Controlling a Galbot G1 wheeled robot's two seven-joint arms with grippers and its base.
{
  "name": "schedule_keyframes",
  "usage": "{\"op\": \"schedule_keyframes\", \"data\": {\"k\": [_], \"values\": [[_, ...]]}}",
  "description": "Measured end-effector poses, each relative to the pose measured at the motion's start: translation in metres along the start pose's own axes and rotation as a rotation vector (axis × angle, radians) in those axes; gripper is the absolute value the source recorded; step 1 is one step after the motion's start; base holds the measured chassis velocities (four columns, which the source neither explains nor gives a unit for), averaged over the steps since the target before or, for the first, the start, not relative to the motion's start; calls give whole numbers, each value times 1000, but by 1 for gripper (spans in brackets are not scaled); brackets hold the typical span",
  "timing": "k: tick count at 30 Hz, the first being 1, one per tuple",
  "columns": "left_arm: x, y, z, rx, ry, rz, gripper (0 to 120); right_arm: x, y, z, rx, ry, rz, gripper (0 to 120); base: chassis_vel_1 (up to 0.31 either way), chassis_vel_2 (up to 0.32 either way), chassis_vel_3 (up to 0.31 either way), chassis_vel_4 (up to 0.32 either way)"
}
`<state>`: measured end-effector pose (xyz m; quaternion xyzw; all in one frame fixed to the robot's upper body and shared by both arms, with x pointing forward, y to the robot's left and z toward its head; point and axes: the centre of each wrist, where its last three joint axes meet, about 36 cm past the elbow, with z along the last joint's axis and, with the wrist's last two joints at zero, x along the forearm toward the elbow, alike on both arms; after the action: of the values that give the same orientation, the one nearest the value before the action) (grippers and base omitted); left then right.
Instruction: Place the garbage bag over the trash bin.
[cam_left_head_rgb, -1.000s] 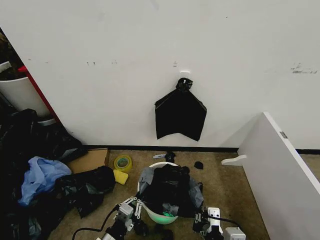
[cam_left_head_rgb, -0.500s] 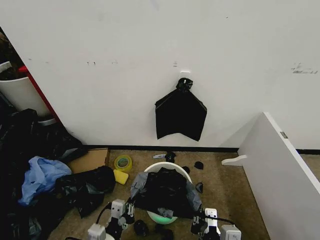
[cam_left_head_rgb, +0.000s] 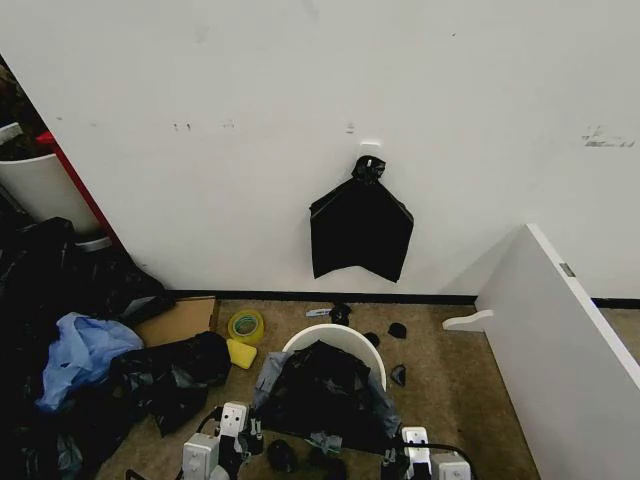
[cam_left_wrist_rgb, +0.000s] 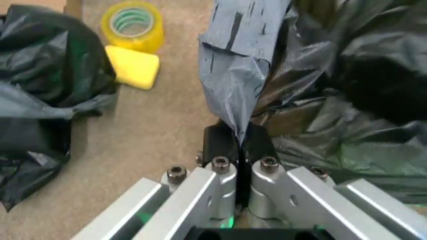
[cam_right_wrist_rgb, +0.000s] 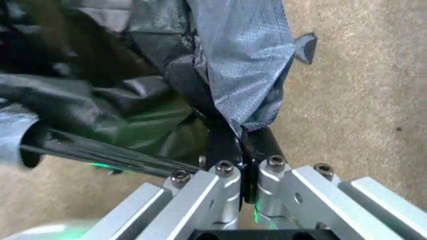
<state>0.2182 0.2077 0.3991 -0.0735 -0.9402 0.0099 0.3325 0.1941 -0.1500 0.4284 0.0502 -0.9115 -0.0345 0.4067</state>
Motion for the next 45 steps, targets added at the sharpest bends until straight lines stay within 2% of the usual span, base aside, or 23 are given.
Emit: {"op": "schedule_keyframes", "data": {"k": [6,13,17,22,27,37,39,40,45], "values": [[-20,3,11,13,19,-42,0,-22,-5,4,9,-5,37,0,0,0,0,0],[-15,4,11,-12,38,-34,0,1,0,4,31,4,-4,0,0,0,0,0],[-22,9,13,-33,53,-54,0,-4,-3,1,68,11,6,0,0,0,0,0],[-40,12,14,-10,63,-102,0,-35,-14,4,115,16,75,0,0,0,0,0],[-48,12,11,3,59,-110,0,-57,-23,10,152,-4,101,0,0,0,0,0],[-53,8,8,36,60,-102,0,-49,-24,8,160,-18,48,0,0,0,0,0],[-49,6,9,36,70,-94,3,-41,-24,8,157,-17,33,10,0,0,0,0],[-49,6,9,36,70,-94,3,-41,-24,8,157,-17,33,10,0,0,0,0],[-17,-1,-7,23,151,-50,25,6,-16,-17,153,51,-32,30,0,0,0,0]]}}
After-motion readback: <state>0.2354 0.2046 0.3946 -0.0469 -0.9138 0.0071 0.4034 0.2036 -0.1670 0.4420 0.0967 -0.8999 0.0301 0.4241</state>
